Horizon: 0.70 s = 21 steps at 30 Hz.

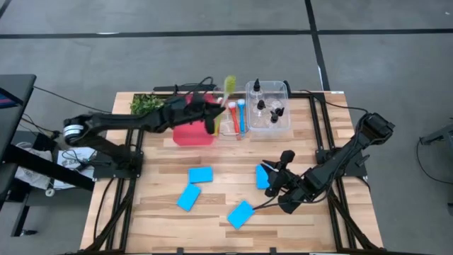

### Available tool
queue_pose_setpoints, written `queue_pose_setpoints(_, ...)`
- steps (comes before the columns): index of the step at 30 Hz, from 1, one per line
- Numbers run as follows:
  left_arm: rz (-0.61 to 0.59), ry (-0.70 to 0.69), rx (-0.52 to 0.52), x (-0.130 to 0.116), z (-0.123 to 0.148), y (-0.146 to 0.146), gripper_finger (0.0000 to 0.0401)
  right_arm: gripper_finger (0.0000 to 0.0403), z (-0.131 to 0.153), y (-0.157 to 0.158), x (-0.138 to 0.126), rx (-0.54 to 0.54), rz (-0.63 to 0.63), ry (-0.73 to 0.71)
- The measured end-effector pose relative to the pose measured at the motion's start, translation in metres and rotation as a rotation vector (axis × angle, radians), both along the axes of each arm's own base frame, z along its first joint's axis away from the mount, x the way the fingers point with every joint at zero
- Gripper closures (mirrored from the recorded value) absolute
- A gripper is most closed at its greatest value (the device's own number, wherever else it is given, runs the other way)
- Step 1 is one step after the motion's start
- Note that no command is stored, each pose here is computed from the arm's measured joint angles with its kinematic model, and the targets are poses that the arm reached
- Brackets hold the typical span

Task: Pick & Place Kitchen Sink Supplies
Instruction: Put the green dish brush into the left transparent bin

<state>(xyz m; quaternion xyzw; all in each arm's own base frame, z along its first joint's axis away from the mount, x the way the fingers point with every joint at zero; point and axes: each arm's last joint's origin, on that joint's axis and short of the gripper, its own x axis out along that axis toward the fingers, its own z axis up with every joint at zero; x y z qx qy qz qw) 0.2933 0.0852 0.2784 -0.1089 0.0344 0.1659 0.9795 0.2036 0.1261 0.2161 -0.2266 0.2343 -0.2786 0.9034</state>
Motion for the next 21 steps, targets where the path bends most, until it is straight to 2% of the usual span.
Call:
queue_pose_setpoints(5, 0.044, 0.05, 0.06, 0.033, -0.003, 0.018, 0.0347, 0.0339, -0.001, 0.0, 0.0, 0.0, -0.002, 0.008)
queue_pose_setpoints(8, 0.079, 0.062, 0.062, 0.046, -0.007, 0.029, 0.0354, 0.0339, -0.002, -0.001, -0.001, 0.006, -0.004, 0.008)
queue_pose_setpoints(15, 0.186, 0.139, 0.024, 0.056, -0.037, 0.052, 0.0344, 0.0339, -0.002, 0.0, -0.001, 0.02, 0.009, 0.022)
queue_pose_setpoints(21, 0.209, 0.193, 0.003, 0.06, -0.058, 0.062, 0.0349, 0.0339, -0.002, 0.0, -0.001, 0.02, 0.009, 0.022)
